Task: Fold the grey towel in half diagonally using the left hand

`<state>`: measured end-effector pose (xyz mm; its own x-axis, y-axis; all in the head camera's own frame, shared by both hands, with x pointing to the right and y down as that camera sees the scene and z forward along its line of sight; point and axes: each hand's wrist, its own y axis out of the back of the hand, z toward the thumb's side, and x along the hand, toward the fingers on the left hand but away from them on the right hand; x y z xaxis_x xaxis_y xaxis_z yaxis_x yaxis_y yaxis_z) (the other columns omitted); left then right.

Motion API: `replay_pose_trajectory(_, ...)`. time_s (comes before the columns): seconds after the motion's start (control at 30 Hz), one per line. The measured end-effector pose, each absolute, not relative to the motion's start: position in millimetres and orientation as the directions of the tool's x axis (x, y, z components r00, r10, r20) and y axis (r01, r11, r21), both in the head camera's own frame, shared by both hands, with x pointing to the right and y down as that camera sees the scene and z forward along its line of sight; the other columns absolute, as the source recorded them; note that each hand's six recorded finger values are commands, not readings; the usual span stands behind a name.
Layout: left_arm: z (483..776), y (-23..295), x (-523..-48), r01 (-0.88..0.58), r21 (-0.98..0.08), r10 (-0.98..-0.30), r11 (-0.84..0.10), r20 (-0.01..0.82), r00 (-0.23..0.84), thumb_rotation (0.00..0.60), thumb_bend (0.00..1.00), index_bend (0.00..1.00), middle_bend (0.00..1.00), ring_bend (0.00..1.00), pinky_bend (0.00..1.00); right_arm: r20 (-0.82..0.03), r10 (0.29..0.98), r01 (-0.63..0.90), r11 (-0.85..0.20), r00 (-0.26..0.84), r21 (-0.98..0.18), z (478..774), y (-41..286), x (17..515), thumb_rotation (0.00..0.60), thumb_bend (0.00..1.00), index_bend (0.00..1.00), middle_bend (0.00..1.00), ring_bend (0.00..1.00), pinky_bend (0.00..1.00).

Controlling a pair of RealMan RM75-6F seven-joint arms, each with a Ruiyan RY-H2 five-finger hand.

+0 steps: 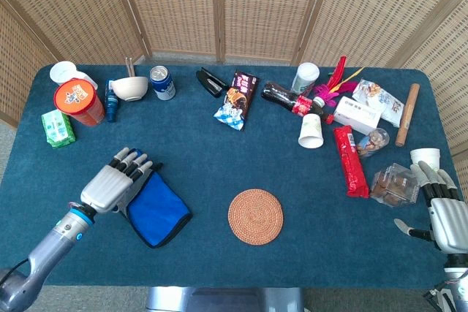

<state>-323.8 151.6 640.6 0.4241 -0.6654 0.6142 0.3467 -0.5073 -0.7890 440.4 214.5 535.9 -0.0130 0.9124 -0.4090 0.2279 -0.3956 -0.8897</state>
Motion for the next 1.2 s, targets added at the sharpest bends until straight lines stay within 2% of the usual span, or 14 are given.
replay_pose_trajectory(0.1,640.4,138.5,-322.6,0.343,-0.792,-0.672,-0.506,0.610,0.420,0.600,0.08,0.15,0.00,0.00,0.00,-0.411,0.912,0.226,-0.398,-0.011,-0.889,536.4,214.8,439.6,0.580,0.00,0.00,0.00,0.00,0.00)
replay_pose_trajectory(0.33,655.0,111.5,-314.7,0.364,-0.770,-0.661,-0.524,0.637,0.396,0.600,0.08,0.32,0.00,0.00,0.00,-0.411,0.912,0.228,-0.398,-0.011,-0.889,536.6,215.0,439.2,0.586,0.00,0.00,0.00,0.00,0.00)
replay_pose_trajectory(0.7,684.5,94.9,-304.6,0.420,-0.723,-0.645,-0.549,0.686,0.336,0.600,0.10,0.35,0.00,0.00,0.01,-0.419,0.908,0.230,-0.405,-0.011,-0.885,539.0,214.9,440.1,0.596,0.00,0.00,0.00,0.00,0.00)
replay_pose_trajectory(1.2,697.6,88.9,-289.3,0.440,-0.714,-0.642,-0.545,0.692,0.330,0.600,0.24,0.42,0.00,0.00,0.01,-0.422,0.907,0.239,-0.406,-0.013,-0.882,540.2,214.6,441.0,0.596,0.00,0.00,0.00,0.00,0.00)
